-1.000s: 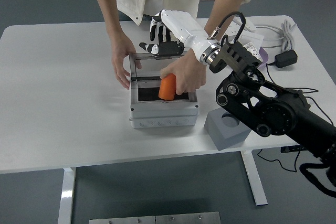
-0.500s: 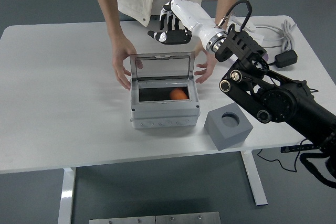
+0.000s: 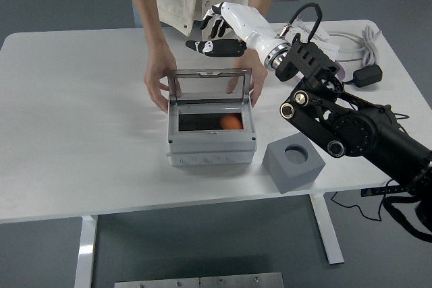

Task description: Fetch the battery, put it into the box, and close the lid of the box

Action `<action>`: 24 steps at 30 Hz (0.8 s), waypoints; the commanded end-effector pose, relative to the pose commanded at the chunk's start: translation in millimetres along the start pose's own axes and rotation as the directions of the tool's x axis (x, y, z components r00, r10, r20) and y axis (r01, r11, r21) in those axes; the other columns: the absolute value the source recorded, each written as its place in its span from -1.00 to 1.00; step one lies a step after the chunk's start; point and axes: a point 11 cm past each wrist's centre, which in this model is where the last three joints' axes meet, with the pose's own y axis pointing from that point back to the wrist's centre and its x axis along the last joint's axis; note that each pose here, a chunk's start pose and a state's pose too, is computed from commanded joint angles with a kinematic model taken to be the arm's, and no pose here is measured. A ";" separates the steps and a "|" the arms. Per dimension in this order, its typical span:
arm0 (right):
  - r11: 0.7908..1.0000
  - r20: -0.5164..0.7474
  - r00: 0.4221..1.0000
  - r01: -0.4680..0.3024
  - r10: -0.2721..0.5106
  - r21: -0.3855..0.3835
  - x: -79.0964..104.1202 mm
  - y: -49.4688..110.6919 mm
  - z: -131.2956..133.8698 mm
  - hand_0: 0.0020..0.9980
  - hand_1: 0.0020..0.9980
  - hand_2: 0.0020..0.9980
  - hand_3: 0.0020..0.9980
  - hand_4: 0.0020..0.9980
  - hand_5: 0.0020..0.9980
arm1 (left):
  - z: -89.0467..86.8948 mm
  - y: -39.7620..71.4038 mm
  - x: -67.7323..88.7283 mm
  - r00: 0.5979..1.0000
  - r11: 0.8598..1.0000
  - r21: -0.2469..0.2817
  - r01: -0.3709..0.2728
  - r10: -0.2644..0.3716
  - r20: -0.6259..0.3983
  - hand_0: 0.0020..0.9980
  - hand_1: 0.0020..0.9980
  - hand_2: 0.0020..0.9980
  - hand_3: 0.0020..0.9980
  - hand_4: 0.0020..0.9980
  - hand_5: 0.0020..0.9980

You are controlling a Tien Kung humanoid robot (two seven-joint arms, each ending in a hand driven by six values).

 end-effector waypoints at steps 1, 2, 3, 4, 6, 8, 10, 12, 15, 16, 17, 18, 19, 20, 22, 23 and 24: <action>1.000 0.001 1.000 0.004 -0.004 -0.003 -2.0 0.2 0.9 0.13 0.00 0.01 0.23 0.84 0.38 | -0.1 0.0 0.1 1.000 1.000 0.000 0.000 0.000 0.000 0.19 0.51 0.20 0.00 -0.92 -1.00; 1.000 0.002 1.000 0.011 -0.011 -0.007 -5.0 0.6 2.1 0.13 0.00 0.01 0.23 0.84 0.38 | -0.1 0.0 0.2 1.000 1.000 0.000 -0.001 0.001 0.000 0.19 0.51 0.20 0.00 -0.92 -1.00; 1.000 0.004 1.000 0.017 -0.017 -0.011 -7.8 1.0 3.1 0.27 0.10 0.09 0.25 0.84 0.39 | -0.1 0.0 0.3 1.000 1.000 0.000 -0.001 0.001 0.000 0.19 0.51 0.20 0.00 -0.92 -1.00; 1.000 0.005 1.000 0.024 -0.024 -0.014 -11.2 1.6 4.0 0.27 0.10 0.09 0.25 0.84 0.39 | -0.1 0.0 0.3 1.000 1.000 0.000 -0.001 0.001 0.000 0.19 0.51 0.20 0.00 -0.92 -1.00; 0.999 0.006 0.999 0.039 -0.039 -0.017 -17.7 3.0 5.1 0.27 0.10 0.09 0.25 0.84 0.39 | 0.3 0.0 0.2 1.000 1.000 -0.001 -0.001 0.001 0.000 0.19 0.51 0.20 0.00 -0.92 -1.00; 0.998 0.008 0.999 0.052 -0.052 -0.018 -23.6 4.4 5.4 0.27 0.10 0.09 0.25 0.84 0.39 | 0.8 0.0 0.0 1.000 1.000 -0.002 -0.001 0.001 0.000 0.19 0.51 0.20 0.00 -0.92 -1.00; 0.998 0.009 0.998 0.064 -0.064 -0.017 -28.6 5.8 4.8 0.31 0.11 0.10 0.25 0.84 0.40 | 1.3 0.0 -0.2 1.000 1.000 -0.003 -0.001 0.001 -0.001 0.19 0.51 0.20 0.00 -0.92 -1.00; 0.997 0.008 0.997 0.081 -0.081 -0.013 -35.1 8.1 3.7 0.31 0.11 0.10 0.25 0.84 0.40 | 1.6 0.1 -0.1 1.000 1.000 -0.004 -0.001 0.001 -0.001 0.19 0.51 0.20 0.00 -0.92 -1.00; 0.995 0.006 0.995 0.100 -0.100 -0.008 -41.5 11.1 2.6 0.31 0.11 0.10 0.25 0.84 0.41 | 1.4 0.1 0.3 1.000 1.000 -0.003 -0.002 0.002 -0.002 0.19 0.51 0.20 0.00 -0.92 -1.00; 0.994 0.005 0.994 0.105 -0.105 -0.006 -43.2 12.1 2.3 0.31 0.11 0.10 0.25 0.84 0.41 | 1.1 0.1 0.4 1.000 1.000 -0.003 -0.003 0.003 -0.002 0.19 0.51 0.20 0.00 -0.92 -1.00; 0.994 0.004 0.994 0.111 -0.111 -0.004 -44.9 13.1 1.9 0.31 0.11 0.10 0.25 0.84 0.41 | 0.9 0.0 0.6 1.000 1.000 -0.002 -0.003 0.003 -0.003 0.19 0.51 0.20 0.00 -0.92 -1.00; 0.993 0.002 0.993 0.117 -0.117 -0.002 -46.8 14.4 1.5 0.31 0.11 0.10 0.25 0.84 0.41 | 0.5 0.0 0.8 1.000 1.000 -0.002 -0.004 0.004 -0.003 0.19 0.51 0.20 0.00 -0.92 -1.00; 0.992 0.001 0.992 0.123 -0.123 0.001 -48.5 15.8 1.2 0.31 0.11 0.10 0.25 0.84 0.41 | 0.2 0.0 0.8 1.000 1.000 -0.001 -0.004 0.004 -0.003 0.19 0.51 0.20 0.00 -0.92 -1.00; 0.992 -0.001 0.992 0.128 -0.128 0.003 -49.7 16.8 0.9 0.31 0.11 0.10 0.25 0.84 0.41 | 0.0 0.0 0.9 1.000 1.000 -0.001 -0.004 0.004 -0.004 0.19 0.51 0.20 0.00 -0.92 -1.00; 0.991 -0.005 0.991 0.137 -0.137 0.007 -52.3 19.2 0.7 0.31 0.12 0.11 0.25 0.84 0.41 | -0.3 0.0 0.6 1.000 1.000 -0.001 -0.004 0.004 -0.005 0.19 0.51 0.20 0.00 -0.92 -1.00; 0.990 -0.007 0.990 0.141 -0.141 0.008 -53.5 20.3 0.6 0.31 0.12 0.11 0.25 0.84 0.41 | -0.4 0.0 0.5 1.000 1.000 -0.001 -0.004 0.004 -0.005 0.19 0.51 0.20 0.00 -0.92 -1.00; 0.989 -0.010 0.989 0.145 -0.145 0.008 -54.6 21.3 0.9 0.31 0.12 0.11 0.25 0.84 0.41 | -0.3 0.0 0.4 1.000 1.000 -0.001 -0.003 0.003 -0.006 0.19 0.51 0.20 0.00 -0.92 -1.00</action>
